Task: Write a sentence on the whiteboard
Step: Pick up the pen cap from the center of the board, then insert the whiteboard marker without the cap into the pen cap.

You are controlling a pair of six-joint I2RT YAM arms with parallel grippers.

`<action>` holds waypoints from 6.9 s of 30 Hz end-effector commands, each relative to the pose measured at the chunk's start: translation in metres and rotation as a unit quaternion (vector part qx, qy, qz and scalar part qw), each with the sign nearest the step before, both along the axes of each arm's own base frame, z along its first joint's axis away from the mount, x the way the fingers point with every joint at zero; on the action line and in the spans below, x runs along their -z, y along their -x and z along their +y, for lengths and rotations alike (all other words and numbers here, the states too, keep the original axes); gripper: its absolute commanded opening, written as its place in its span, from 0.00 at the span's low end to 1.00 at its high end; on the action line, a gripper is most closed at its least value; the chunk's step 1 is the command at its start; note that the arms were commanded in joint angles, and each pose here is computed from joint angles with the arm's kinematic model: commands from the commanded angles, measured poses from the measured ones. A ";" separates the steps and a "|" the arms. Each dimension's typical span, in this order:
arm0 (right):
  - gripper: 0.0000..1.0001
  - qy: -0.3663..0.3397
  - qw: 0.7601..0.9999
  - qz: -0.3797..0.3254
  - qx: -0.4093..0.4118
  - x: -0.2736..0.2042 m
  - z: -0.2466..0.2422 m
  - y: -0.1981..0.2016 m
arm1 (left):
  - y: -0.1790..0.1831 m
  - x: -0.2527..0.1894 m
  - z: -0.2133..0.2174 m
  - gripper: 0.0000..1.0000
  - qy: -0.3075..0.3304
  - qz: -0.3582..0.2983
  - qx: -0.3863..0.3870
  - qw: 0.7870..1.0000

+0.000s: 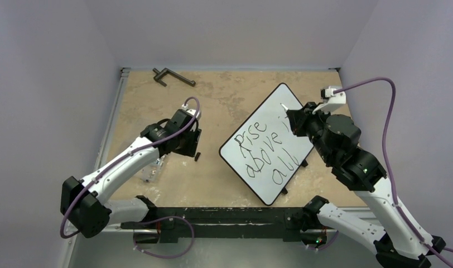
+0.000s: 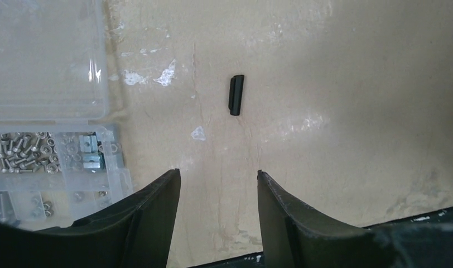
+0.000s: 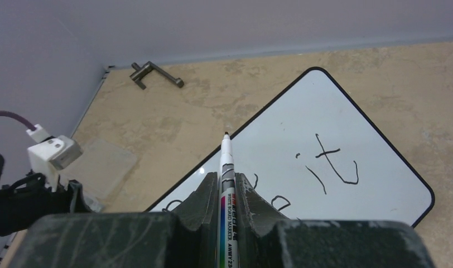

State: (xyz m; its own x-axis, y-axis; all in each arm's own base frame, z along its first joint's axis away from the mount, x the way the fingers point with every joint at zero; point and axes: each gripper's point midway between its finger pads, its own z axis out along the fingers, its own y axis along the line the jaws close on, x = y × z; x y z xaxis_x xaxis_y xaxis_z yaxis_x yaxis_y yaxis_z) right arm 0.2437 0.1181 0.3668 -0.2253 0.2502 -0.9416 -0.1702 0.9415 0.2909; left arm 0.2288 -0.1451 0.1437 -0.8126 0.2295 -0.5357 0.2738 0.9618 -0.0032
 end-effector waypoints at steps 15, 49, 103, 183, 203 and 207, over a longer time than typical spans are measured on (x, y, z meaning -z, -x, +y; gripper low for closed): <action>0.00 -0.035 0.998 -0.038 -0.036 -0.032 0.007 0.010 | -0.053 0.070 -0.028 0.41 -0.003 0.056 0.000 0.998; 0.00 -0.069 0.993 -0.056 -0.079 -0.033 0.029 0.008 | -0.074 0.017 -0.047 0.00 0.135 0.023 -0.068 0.988; 0.00 -0.193 0.906 -0.238 -0.291 -0.052 0.119 0.024 | -0.080 -0.249 0.006 0.00 0.729 -0.133 -0.292 0.605; 0.00 -0.111 0.918 -0.189 -0.331 -0.025 0.278 -0.021 | -0.074 -0.212 0.018 0.00 0.699 -0.094 -0.375 0.601; 0.00 -0.088 0.925 -0.167 -0.331 -0.016 0.298 -0.036 | -0.072 -0.206 0.013 0.00 0.700 -0.084 -0.363 0.609; 0.00 -0.081 0.927 -0.156 -0.331 -0.011 0.305 -0.039 | -0.070 -0.204 0.013 0.00 0.692 -0.089 -0.361 0.619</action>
